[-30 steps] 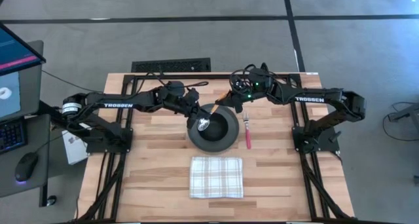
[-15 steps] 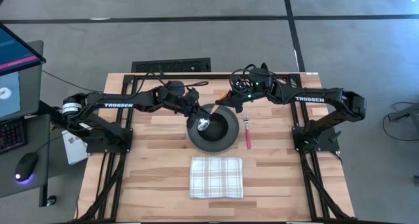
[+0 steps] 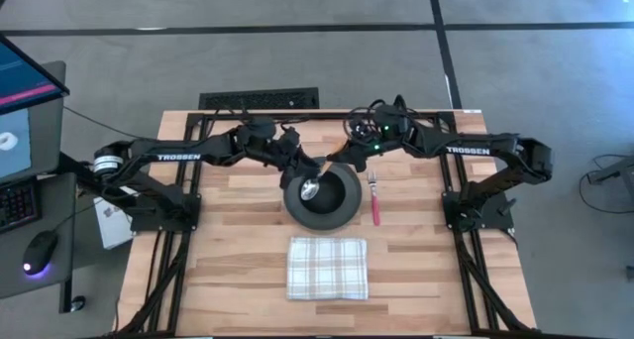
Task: Set table place
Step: Put the yellow spoon into the black bowl, then return to Home Position
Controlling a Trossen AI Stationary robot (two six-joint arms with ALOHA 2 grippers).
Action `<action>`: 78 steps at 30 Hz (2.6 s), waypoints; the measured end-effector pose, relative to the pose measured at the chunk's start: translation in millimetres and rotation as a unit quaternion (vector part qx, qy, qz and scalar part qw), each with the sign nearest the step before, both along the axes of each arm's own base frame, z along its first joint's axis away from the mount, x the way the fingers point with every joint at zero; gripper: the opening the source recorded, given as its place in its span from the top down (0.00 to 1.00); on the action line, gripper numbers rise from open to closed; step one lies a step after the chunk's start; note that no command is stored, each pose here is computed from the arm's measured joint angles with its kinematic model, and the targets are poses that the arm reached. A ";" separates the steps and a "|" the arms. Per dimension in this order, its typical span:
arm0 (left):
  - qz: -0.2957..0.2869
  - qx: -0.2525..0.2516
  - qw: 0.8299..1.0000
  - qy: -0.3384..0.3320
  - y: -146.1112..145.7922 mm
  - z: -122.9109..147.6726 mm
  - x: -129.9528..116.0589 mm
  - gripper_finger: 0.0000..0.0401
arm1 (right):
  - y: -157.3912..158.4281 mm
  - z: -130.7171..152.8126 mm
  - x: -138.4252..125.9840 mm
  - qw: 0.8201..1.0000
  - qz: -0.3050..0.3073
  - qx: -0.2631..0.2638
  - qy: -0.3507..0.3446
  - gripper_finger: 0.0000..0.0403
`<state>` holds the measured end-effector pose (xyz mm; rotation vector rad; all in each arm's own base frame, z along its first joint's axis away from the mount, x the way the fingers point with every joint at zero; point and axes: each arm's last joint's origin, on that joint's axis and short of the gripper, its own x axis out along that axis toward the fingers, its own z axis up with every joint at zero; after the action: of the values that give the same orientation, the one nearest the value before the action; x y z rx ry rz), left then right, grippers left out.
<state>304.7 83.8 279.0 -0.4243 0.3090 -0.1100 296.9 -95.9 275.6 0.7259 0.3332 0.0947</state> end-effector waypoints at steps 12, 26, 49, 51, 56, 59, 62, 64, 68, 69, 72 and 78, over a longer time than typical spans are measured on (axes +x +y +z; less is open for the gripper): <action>0.038 0.032 0.999 0.002 2.9 2.5 -3.1 0.61 | -2.5 -20.7 -8.2 0.990 -0.069 -0.030 0.115 0.87; 0.037 0.027 0.999 0.016 2.3 -0.1 -3.9 0.61 | -6.8 -59.6 7.1 0.976 -0.097 0.010 0.194 0.87; 0.037 0.025 0.999 0.022 2.1 -1.3 -4.4 0.61 | -11.0 -89.3 17.1 0.967 -0.098 0.025 0.235 0.78; 0.037 0.025 0.999 0.022 2.2 -1.3 -4.3 0.61 | -10.9 -90.1 16.0 0.966 -0.098 0.023 0.240 0.73; 0.038 0.025 0.999 0.022 2.2 -1.3 -4.3 0.61 | -10.9 -88.5 16.2 0.967 -0.098 0.021 0.235 0.64; 0.038 0.025 0.999 0.022 2.2 -1.2 -4.4 0.61 | -10.9 -88.6 16.1 0.967 -0.098 0.022 0.236 0.60; 0.038 0.025 0.999 0.022 2.2 -1.2 -4.4 0.61 | -10.8 -88.7 16.0 0.967 -0.097 0.023 0.236 0.57; 0.038 0.025 0.999 0.022 2.2 -1.2 -4.4 0.61 | -10.8 -88.7 16.0 0.967 -0.097 0.024 0.236 0.55; 0.038 0.025 0.999 0.022 2.2 -1.3 -4.4 0.61 | -9.9 -89.1 15.4 0.967 -0.085 0.032 0.240 0.52; 0.038 0.025 0.999 0.022 2.2 -1.3 -4.4 0.61 | -9.4 -89.7 14.7 0.965 -0.082 0.036 0.245 0.52; 0.038 0.025 0.999 0.022 2.2 -1.3 -4.4 0.61 | -8.0 -91.9 12.4 0.962 -0.073 0.045 0.260 0.51; 0.038 0.025 0.999 0.023 2.2 -1.3 -4.4 0.61 | -6.9 -94.0 9.6 0.957 -0.072 0.050 0.278 0.51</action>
<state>300.2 85.9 277.7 -0.3893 0.3391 -0.0186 306.5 -102.8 181.6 0.8685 0.8155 -0.2382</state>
